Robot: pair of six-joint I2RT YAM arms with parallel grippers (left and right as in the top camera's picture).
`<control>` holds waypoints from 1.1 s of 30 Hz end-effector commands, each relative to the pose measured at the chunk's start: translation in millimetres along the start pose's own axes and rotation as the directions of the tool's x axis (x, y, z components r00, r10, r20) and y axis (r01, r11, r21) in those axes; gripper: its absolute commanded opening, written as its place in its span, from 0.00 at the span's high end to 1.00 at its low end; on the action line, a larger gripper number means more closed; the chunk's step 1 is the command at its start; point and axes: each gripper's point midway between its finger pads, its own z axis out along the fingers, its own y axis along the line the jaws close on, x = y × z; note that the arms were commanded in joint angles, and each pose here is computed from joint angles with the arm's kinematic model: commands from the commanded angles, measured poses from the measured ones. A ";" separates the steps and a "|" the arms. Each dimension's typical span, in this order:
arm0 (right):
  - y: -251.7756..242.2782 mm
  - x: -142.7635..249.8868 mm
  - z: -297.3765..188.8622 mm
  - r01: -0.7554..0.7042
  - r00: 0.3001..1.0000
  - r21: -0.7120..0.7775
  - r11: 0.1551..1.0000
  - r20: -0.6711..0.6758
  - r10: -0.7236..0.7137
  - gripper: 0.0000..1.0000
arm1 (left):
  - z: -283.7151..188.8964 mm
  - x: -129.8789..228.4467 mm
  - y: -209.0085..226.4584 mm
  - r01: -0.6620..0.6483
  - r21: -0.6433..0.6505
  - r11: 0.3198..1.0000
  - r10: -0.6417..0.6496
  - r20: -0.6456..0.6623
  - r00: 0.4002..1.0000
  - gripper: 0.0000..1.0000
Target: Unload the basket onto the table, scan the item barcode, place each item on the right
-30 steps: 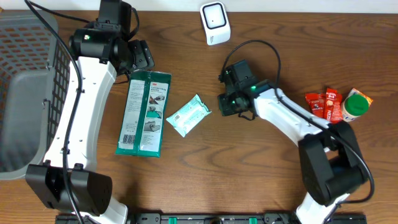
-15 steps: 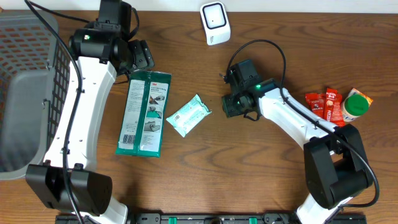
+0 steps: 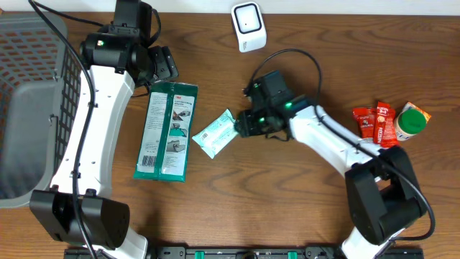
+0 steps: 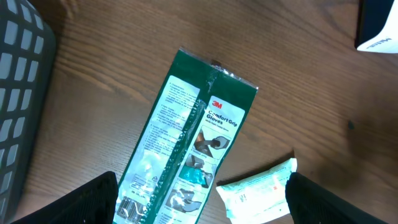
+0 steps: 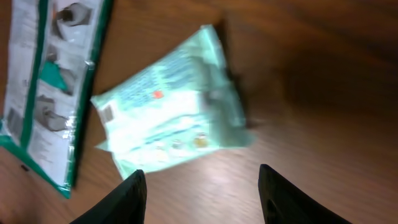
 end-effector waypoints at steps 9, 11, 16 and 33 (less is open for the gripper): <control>85.8 1.2 23.1 0.077 0.980 0.044 0.996 0.180 -0.084 0.46 | -4.7 -2.7 3.1 -0.009 -0.008 1.000 0.009 0.016 1.000 0.14; 96.0 1.3 30.9 0.087 0.972 0.053 0.995 0.214 -0.097 0.45 | -4.7 -2.7 3.1 -0.009 -0.008 1.000 0.009 0.016 1.000 0.14; 101.1 3.2 59.8 0.083 0.959 0.091 0.992 0.262 -0.105 0.42 | -4.7 -2.6 3.1 -0.009 -0.008 1.000 0.009 0.016 1.000 0.14; -18.0 36.0 43.6 0.025 1.000 0.350 0.936 -0.017 -0.021 0.41 | -4.7 -2.7 3.1 -0.009 -0.008 1.000 0.009 0.016 1.000 0.14</control>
